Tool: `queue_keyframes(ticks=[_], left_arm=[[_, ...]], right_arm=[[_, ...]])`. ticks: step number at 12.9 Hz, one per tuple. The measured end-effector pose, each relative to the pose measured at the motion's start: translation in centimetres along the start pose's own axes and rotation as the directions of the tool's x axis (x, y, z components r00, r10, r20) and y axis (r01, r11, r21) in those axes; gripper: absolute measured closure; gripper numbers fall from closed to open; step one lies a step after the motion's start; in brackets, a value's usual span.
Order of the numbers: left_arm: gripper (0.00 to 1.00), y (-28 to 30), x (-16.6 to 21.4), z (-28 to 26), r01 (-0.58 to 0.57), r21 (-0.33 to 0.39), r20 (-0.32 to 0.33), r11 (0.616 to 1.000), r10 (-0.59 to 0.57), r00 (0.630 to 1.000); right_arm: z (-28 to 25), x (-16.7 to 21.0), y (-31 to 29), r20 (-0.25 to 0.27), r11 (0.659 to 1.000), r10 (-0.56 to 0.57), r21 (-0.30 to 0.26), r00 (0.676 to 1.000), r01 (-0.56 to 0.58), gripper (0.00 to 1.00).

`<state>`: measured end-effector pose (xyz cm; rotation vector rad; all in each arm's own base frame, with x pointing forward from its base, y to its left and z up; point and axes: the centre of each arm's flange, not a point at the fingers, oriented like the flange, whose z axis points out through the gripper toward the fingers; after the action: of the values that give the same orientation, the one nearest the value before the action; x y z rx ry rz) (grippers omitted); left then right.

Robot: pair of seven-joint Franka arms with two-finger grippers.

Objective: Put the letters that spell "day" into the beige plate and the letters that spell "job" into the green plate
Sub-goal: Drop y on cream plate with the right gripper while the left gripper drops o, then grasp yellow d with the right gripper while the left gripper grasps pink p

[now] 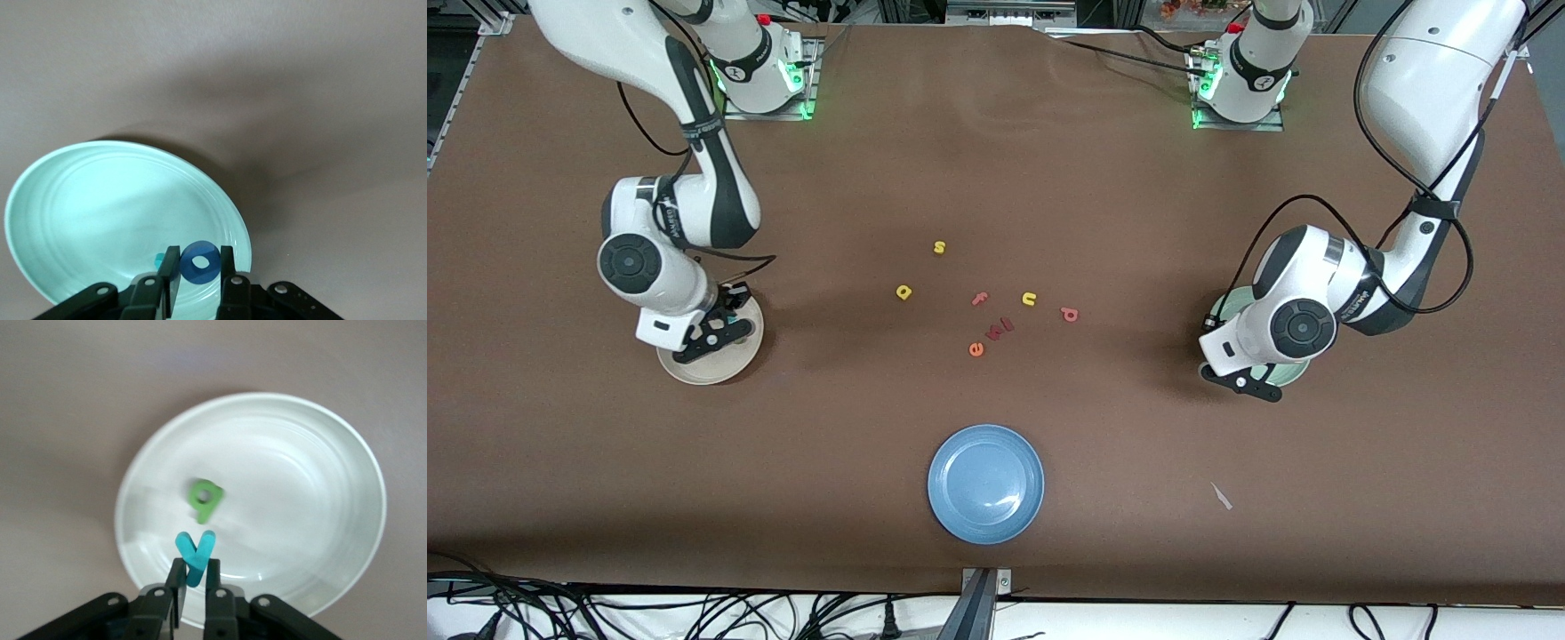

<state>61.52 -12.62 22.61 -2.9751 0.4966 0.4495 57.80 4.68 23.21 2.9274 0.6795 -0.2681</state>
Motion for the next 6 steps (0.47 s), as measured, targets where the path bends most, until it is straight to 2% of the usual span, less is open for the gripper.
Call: queue_keyframes(ticks=[3, 6], left_arm=[[0.75, -0.4, -0.3, 2.1, 0.003, -0.021, -0.045, 1.0, -0.004, 0.999], [0.75, -1.2, -0.8, 3.4, -0.01, 0.001, -0.058, 1.0, 0.011, 0.998]], right_arm=[[0.1, 0.0, 0.9, -0.034, 0.993, 0.09, 0.077, 0.995, -0.087, 0.48], [-1.6, 2.0, -2.9, -0.058, 0.982, 0.159, 0.115, 0.986, -0.151, 0.15]])
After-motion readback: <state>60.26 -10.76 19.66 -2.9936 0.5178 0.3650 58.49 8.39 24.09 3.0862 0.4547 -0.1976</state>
